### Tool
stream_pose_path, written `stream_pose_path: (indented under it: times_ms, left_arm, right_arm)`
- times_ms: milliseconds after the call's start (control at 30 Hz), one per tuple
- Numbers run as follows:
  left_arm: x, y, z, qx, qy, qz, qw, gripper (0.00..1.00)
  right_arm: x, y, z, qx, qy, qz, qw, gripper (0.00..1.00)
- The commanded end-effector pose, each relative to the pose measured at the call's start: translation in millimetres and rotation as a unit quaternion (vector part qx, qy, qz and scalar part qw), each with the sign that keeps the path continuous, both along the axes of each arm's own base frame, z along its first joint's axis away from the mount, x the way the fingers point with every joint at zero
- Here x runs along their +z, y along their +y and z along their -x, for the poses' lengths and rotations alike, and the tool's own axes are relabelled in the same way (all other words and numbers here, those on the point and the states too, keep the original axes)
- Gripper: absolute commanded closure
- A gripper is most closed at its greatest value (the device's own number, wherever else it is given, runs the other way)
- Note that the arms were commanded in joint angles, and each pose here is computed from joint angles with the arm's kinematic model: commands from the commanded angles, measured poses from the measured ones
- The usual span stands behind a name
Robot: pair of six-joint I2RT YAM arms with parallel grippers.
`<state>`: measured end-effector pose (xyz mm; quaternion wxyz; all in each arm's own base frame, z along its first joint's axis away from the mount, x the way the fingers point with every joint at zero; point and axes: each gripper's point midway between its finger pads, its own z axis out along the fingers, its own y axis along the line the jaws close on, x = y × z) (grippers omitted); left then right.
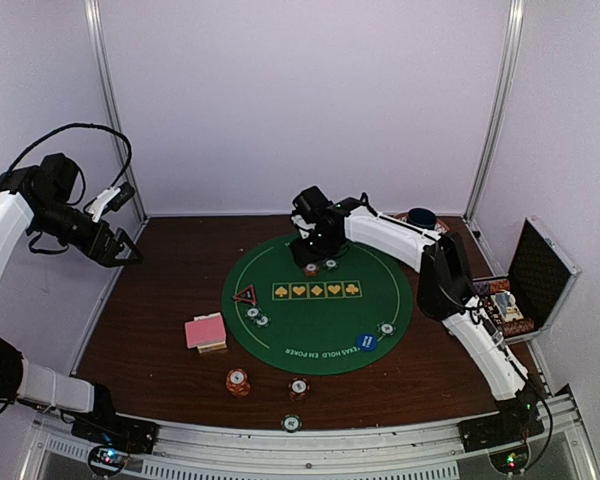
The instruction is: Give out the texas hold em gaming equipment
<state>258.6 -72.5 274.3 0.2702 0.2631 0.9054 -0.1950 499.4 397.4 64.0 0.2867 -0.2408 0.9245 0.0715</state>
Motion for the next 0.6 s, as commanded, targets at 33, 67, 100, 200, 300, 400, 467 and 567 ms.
stream_pose_path:
  times_ms: [33,67,100,200,300,400,467,567]
  left_arm:
    - [10,3,2,-0.002,-0.026,-0.012,1.000,0.03]
    - [10,3,2,-0.001,-0.026,-0.013,1.000,0.02]
    - [10,3,3,-0.001,-0.026,-0.013,1.000,0.02]
    - [10,3,4,-0.001,-0.026,-0.013,1.000,0.02]
    - [12,3,4,-0.003,-0.030,-0.012,0.999,0.03]
    - [14,2,5,-0.003,-0.033,-0.011,0.999,0.02]
    - [15,2,6,-0.003,-0.034,-0.011,0.999,0.03]
    - [17,1,7,-0.003,-0.035,-0.008,0.999,0.02]
  right_arm:
    - [109,31,44,0.052,-0.065,-0.039,0.996,0.33]
    - [113,35,57,0.064,-0.063,-0.036,0.995,0.32]
    - [116,42,73,0.079,-0.061,-0.033,0.994,0.31]
    - [117,61,128,0.130,-0.051,-0.028,0.990,0.26]
    - [109,81,192,0.190,-0.028,-0.027,0.981,0.19]
    - [95,99,254,0.246,-0.001,-0.015,0.969,0.16]
    - [86,106,283,0.272,0.012,0.001,0.962,0.13]
    - [66,114,314,0.306,0.035,0.016,0.951,0.09]
